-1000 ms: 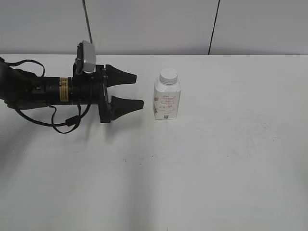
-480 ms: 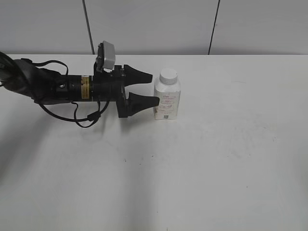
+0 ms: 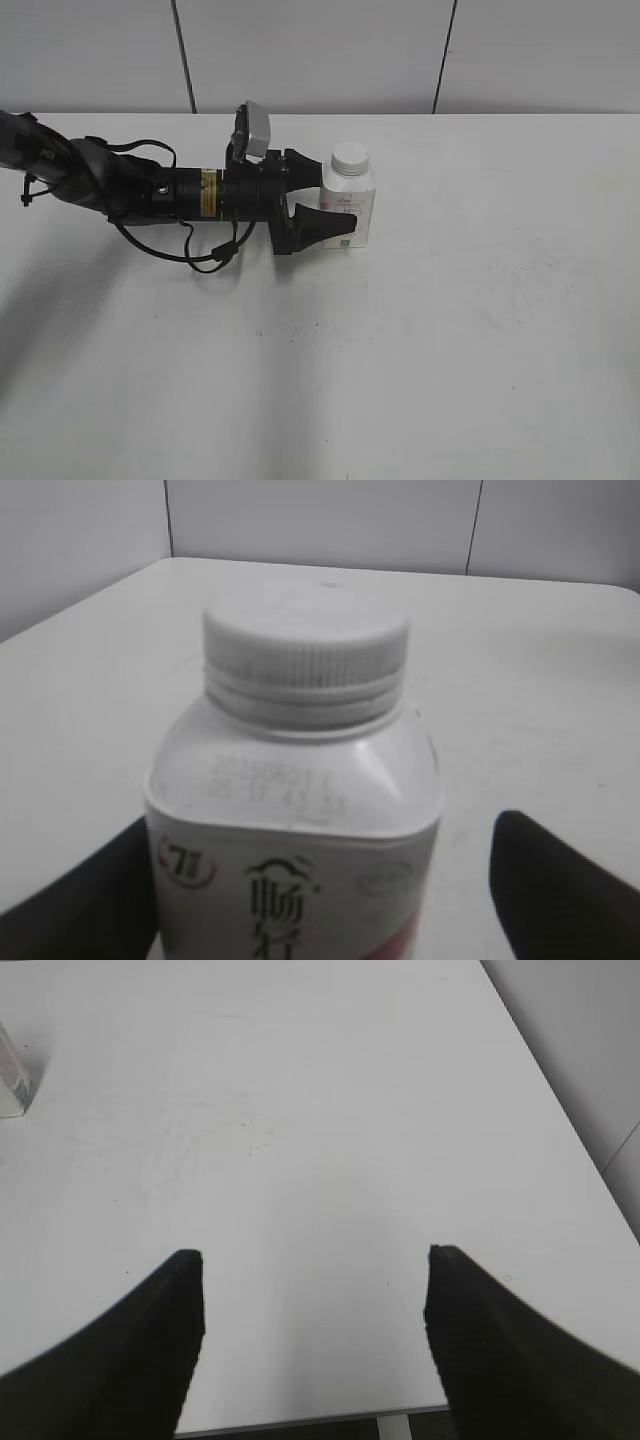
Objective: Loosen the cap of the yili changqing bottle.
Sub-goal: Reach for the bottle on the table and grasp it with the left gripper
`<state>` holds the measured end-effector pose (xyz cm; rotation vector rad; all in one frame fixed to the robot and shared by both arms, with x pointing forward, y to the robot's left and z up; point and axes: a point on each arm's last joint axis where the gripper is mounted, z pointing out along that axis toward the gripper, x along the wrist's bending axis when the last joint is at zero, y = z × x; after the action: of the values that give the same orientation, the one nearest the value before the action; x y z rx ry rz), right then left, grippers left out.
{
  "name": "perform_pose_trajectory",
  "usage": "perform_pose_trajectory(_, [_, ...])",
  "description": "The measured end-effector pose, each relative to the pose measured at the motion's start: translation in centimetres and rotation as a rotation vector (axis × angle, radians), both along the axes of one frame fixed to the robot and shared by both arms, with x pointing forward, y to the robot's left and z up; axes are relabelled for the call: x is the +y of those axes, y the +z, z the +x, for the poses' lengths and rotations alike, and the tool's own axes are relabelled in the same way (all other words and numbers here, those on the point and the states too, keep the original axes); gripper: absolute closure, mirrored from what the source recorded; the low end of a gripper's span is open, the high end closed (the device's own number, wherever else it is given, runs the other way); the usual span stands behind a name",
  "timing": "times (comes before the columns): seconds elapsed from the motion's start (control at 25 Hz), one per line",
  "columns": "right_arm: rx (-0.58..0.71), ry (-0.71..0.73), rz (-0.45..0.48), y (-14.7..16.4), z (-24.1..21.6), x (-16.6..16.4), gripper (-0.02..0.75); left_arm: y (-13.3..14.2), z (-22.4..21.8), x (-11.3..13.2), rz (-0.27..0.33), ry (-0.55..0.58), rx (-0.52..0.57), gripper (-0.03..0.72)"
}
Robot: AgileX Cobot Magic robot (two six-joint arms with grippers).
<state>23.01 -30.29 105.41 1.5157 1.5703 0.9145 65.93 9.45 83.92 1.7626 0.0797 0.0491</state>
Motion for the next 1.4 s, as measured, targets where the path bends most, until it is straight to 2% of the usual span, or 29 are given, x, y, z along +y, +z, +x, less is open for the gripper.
perform_pose_trajectory(0.44, [0.0, 0.0, 0.0, 0.0, 0.0, 0.0, 0.192, -2.3, 0.1, -0.6, -0.005, 0.027, 0.047, 0.099])
perform_pose_trajectory(0.88, [0.0, 0.0, 0.0, 0.0, 0.0, 0.0, 0.192, -1.9, 1.0, -1.4, -0.019, 0.018, 0.026, 0.107])
perform_pose_trajectory(0.96, [0.0, 0.0, 0.0, 0.0, 0.0, 0.0, 0.192, -2.0, 1.0, -1.4, -0.016, 0.017, 0.027, 0.134])
perform_pose_trajectory(1.2, [0.0, 0.0, 0.0, 0.0, 0.0, 0.0, 0.192, -2.0, 1.0, -1.4, -0.012, 0.013, 0.026, 0.284])
perform_pose_trajectory(1.4, [0.0, 0.0, 0.0, 0.0, 0.0, 0.0, 0.192, -2.0, 0.9, -1.4, -0.003, -0.002, 0.026, 0.307])
